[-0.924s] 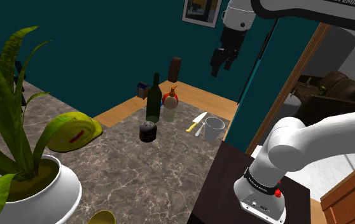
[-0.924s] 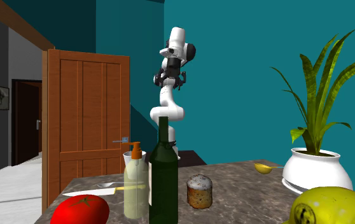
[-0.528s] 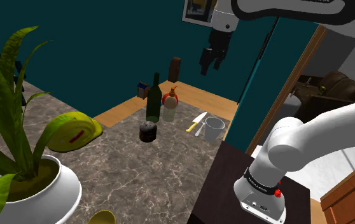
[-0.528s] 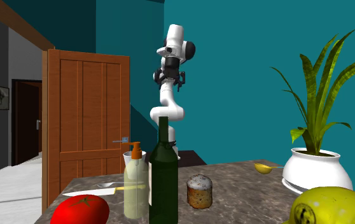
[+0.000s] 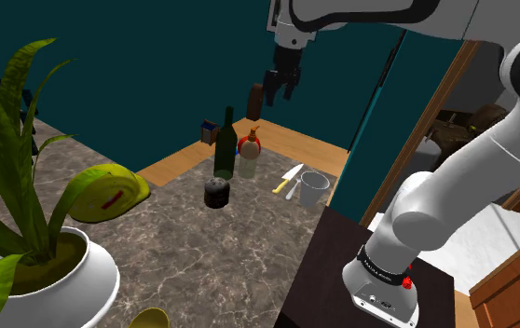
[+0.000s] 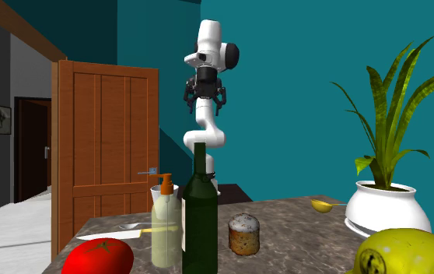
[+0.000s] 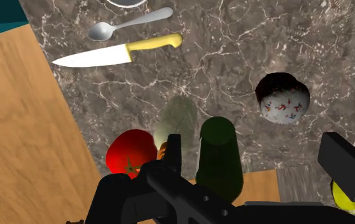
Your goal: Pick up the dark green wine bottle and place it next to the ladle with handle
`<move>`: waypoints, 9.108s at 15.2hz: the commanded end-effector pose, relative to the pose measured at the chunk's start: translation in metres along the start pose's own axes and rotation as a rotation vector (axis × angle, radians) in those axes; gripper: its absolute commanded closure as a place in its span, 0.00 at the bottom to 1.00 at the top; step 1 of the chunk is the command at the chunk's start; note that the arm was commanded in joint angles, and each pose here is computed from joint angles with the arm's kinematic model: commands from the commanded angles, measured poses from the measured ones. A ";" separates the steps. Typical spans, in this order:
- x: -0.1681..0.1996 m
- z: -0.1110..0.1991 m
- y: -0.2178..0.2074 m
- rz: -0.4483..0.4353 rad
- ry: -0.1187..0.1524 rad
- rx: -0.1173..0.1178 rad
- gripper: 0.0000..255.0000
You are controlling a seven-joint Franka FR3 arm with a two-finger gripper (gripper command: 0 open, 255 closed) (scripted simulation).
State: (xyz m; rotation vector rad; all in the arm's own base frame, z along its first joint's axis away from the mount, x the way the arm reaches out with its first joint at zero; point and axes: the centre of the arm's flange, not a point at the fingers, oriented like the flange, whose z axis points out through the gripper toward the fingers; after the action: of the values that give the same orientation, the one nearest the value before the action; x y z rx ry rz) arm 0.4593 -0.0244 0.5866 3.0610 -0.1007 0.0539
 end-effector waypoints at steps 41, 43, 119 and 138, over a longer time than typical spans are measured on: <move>0.233 0.132 0.014 -0.065 -0.064 0.102 1.00; 0.233 0.132 0.014 -0.065 -0.064 0.102 1.00; -0.016 0.031 -0.431 -0.065 -0.064 0.102 1.00; -0.018 0.075 -0.434 -0.065 -0.064 0.102 0.00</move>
State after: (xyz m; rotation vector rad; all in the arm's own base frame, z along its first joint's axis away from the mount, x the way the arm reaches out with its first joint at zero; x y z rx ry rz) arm 0.4733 0.4024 0.4773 3.1657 -0.0016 -0.0446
